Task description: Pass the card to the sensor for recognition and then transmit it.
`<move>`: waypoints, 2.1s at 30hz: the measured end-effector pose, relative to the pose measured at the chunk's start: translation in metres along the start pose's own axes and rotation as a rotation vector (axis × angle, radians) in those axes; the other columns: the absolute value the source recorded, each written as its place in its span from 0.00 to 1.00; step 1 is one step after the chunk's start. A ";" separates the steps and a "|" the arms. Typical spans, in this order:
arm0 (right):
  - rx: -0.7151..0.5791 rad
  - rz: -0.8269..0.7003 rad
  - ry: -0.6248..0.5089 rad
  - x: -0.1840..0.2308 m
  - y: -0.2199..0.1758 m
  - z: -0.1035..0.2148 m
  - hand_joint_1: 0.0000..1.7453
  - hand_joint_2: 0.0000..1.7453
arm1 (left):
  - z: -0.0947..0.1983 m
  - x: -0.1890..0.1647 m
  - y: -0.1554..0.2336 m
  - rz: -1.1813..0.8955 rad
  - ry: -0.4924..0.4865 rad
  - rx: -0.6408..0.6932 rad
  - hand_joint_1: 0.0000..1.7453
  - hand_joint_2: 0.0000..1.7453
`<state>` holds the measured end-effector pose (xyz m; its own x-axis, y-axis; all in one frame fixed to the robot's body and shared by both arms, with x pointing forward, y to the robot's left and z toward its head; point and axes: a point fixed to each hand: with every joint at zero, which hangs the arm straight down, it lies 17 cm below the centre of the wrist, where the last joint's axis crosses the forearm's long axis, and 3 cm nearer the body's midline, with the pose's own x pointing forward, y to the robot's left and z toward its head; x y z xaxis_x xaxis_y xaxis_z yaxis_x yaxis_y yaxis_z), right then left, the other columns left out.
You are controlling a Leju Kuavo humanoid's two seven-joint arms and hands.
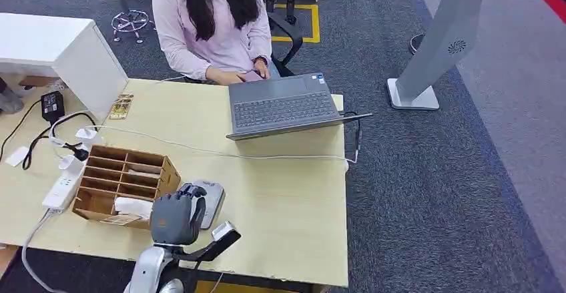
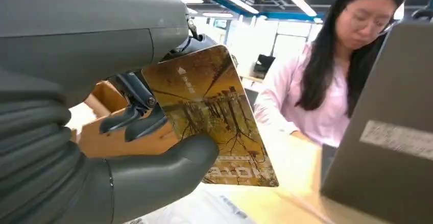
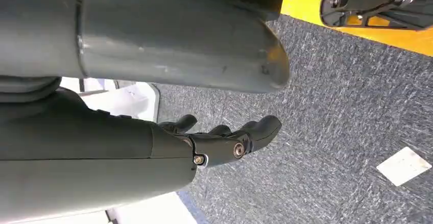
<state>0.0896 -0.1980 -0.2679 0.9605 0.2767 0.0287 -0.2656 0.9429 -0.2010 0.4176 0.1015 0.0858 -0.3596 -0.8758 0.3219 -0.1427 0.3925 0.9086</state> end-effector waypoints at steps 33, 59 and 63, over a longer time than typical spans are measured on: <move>0.006 0.031 0.004 -0.003 -0.003 -0.002 0.00 0.00 | 0.012 -0.046 -0.042 -0.057 0.136 -0.171 1.00 1.00; 0.001 0.123 -0.025 0.014 -0.003 0.002 0.00 0.00 | -0.147 -0.033 0.150 -0.212 0.042 0.262 1.00 1.00; 0.002 0.131 -0.029 0.016 -0.003 0.002 0.00 0.00 | -0.165 -0.035 0.177 -0.243 0.044 0.311 1.00 1.00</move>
<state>0.1057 -0.1956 -0.2646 0.9150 0.4024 0.0310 -0.3884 0.8988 -0.2032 0.5566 0.1550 0.2789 -0.2419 -0.9623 0.1243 -0.4935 0.2323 0.8382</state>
